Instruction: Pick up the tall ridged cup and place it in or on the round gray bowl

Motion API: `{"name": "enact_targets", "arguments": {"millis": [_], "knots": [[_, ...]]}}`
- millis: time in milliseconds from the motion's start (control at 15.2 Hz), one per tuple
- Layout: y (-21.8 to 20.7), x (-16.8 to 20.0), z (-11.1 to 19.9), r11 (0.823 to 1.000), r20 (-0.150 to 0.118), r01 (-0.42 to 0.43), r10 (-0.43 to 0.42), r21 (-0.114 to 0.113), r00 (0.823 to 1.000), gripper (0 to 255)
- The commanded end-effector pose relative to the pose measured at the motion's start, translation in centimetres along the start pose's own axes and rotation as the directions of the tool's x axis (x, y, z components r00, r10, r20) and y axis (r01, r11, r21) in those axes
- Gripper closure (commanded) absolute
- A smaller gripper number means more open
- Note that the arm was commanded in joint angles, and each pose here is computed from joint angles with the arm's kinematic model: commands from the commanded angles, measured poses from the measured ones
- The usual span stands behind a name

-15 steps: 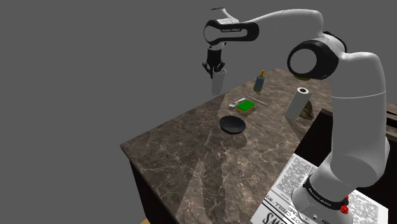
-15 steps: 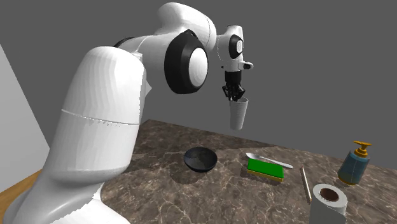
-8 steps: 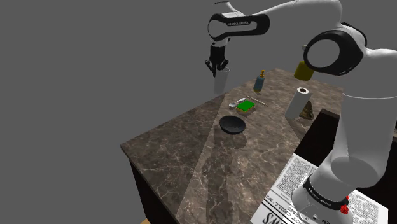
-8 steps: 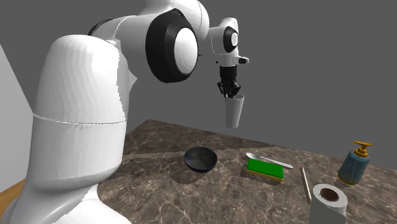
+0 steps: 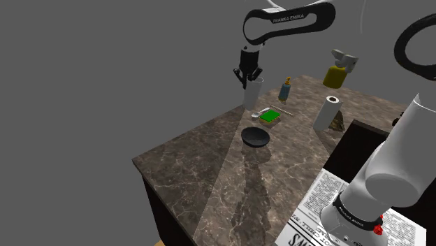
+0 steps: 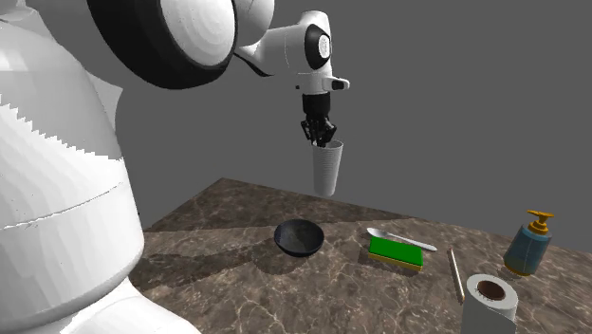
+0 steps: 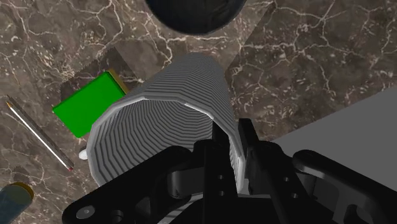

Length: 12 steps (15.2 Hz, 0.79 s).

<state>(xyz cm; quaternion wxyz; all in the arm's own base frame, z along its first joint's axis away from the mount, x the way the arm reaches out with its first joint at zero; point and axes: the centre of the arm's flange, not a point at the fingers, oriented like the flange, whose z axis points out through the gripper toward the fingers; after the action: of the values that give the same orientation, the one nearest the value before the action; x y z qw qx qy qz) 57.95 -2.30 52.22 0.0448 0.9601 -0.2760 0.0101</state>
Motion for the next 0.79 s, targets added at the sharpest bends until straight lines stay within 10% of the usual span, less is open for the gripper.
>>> {"name": "enact_targets", "arguments": {"millis": [0,726], "knots": [[0.6,-2.6,-0.5,1.0,0.0,0.0,0.0,0.0,1.0,255],[1.6,-10.6,-0.2,1.0,0.0,0.0,0.0,0.0,1.0,255]]}}
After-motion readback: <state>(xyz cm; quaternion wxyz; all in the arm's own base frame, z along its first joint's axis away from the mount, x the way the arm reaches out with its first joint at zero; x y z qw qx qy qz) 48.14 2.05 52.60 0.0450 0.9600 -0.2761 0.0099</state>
